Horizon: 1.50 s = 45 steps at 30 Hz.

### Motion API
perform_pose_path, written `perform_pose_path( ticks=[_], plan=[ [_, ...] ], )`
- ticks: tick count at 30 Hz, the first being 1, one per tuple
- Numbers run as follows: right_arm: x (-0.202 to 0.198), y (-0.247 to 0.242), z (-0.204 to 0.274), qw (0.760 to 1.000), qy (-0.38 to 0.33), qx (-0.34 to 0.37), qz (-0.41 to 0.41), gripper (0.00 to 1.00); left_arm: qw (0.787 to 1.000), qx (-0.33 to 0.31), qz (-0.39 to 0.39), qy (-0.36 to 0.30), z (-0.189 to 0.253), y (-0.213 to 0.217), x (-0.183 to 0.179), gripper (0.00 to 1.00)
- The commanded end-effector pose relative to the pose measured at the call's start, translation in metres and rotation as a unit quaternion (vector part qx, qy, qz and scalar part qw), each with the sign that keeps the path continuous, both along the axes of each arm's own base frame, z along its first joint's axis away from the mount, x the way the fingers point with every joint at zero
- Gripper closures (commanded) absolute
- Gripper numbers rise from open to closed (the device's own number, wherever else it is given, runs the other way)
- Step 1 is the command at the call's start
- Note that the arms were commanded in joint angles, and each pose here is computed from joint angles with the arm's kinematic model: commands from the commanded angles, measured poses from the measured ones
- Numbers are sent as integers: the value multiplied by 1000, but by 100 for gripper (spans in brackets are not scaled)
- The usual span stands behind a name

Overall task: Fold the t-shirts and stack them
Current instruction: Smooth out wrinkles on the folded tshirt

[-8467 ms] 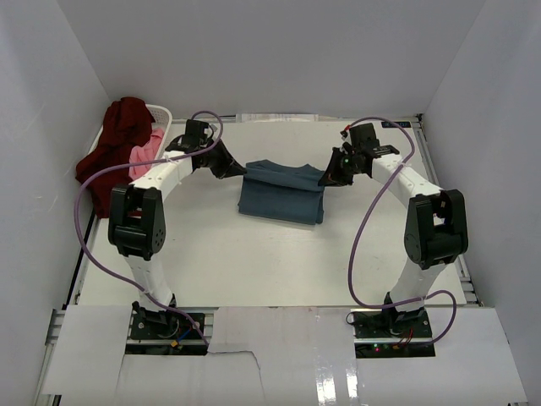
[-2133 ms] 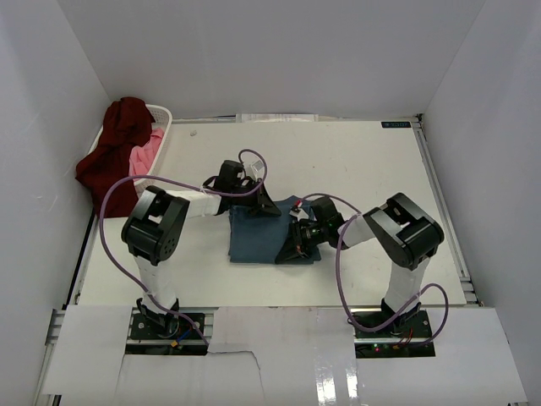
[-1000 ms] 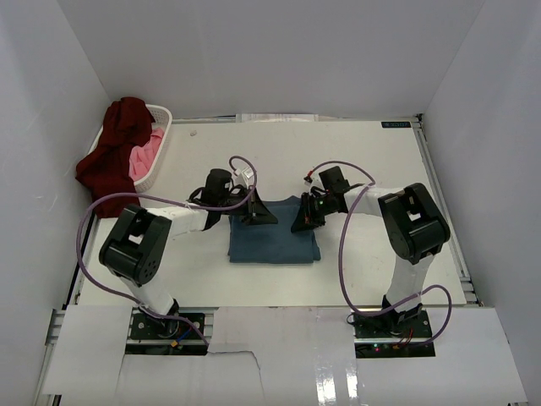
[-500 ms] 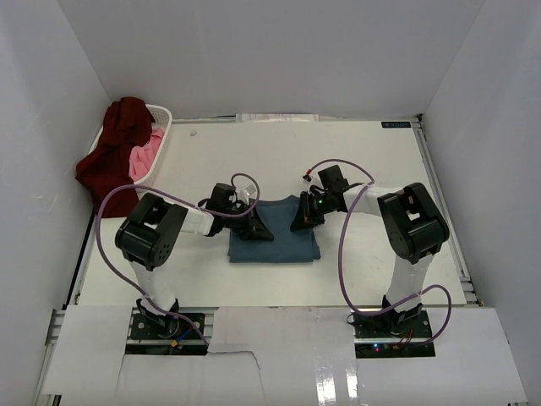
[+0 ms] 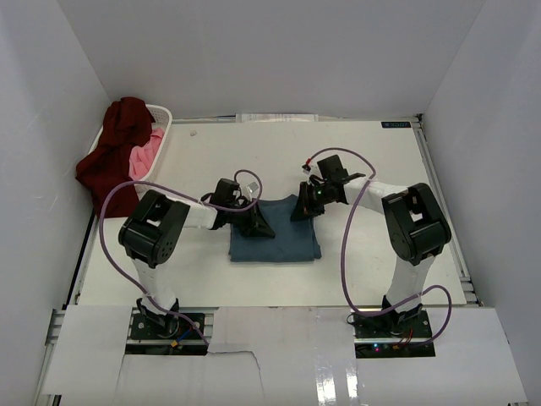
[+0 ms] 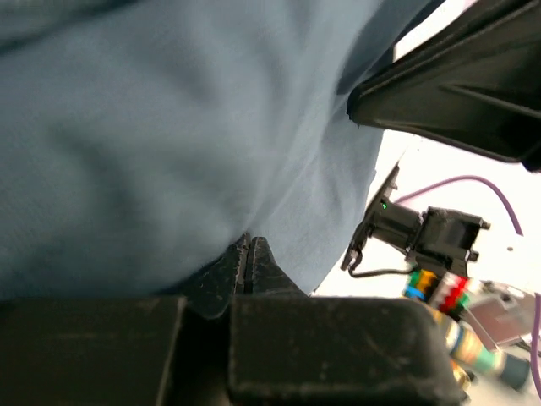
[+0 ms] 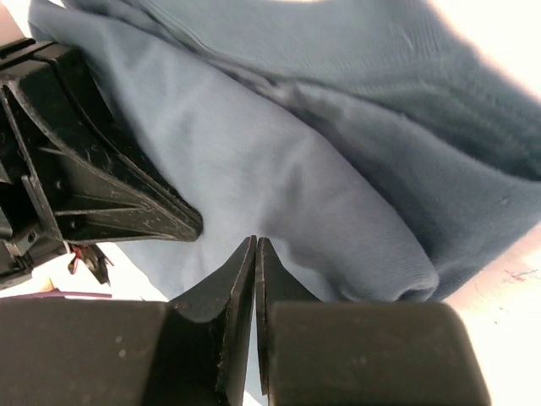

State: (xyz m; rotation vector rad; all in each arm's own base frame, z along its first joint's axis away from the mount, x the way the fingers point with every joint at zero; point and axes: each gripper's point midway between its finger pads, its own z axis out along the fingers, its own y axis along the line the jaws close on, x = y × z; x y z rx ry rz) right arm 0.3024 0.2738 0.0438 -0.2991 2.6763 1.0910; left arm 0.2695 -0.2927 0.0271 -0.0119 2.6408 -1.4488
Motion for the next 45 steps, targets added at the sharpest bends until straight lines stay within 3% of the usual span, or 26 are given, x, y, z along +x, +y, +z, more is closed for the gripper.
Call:
perform_pose_path(
  ticks=[1, 4, 7, 10, 14, 18, 21, 22, 24, 28, 31, 37, 45],
  plan=[
    [19, 4, 39, 999, -52, 12, 6, 91, 996, 10, 17, -85, 55, -3, 31, 94],
    [26, 8, 60, 997, -66, 22, 12, 88, 990, 21, 34, -132, 107, 0, 45, 84],
    [31, 6, 83, 995, -96, 20, 10, 77, 983, 93, 73, -138, 125, 25, 50, 68],
    [31, 0, 106, 992, -127, 16, 2, 64, 976, 141, 104, -129, 123, 51, 48, 67],
    [15, 14, 120, 990, -138, 22, 34, 63, 964, 194, 142, -112, 108, 87, 41, 67],
    [-16, 47, 108, 988, -121, -14, 98, 61, 953, 195, 203, -108, 110, 130, 45, 67],
    [-29, 66, 96, 985, -117, -40, 117, 65, 944, 201, 233, -118, 122, 157, 47, 67],
    [-31, 69, 86, 985, -108, -52, 122, 81, 941, 207, 240, -120, 124, 163, 48, 67],
    [-38, 77, 75, 983, -103, -77, 130, 92, 928, 232, 261, -129, 132, 184, 53, 67],
    [-48, 86, 59, 979, -103, -110, 138, 92, 888, 293, 327, -136, 139, 235, 64, 68],
    [-55, 80, 39, 973, -97, -161, 135, 92, 871, 304, 365, -128, 141, 269, 70, 68],
    [-61, 68, 2, 965, -80, -208, 138, 92, 862, 270, 416, -99, 137, 300, 86, 69],
    [-39, 49, -29, 956, -74, -255, 125, 92, 843, 272, 446, -128, 158, 319, 106, 69]
  ],
)
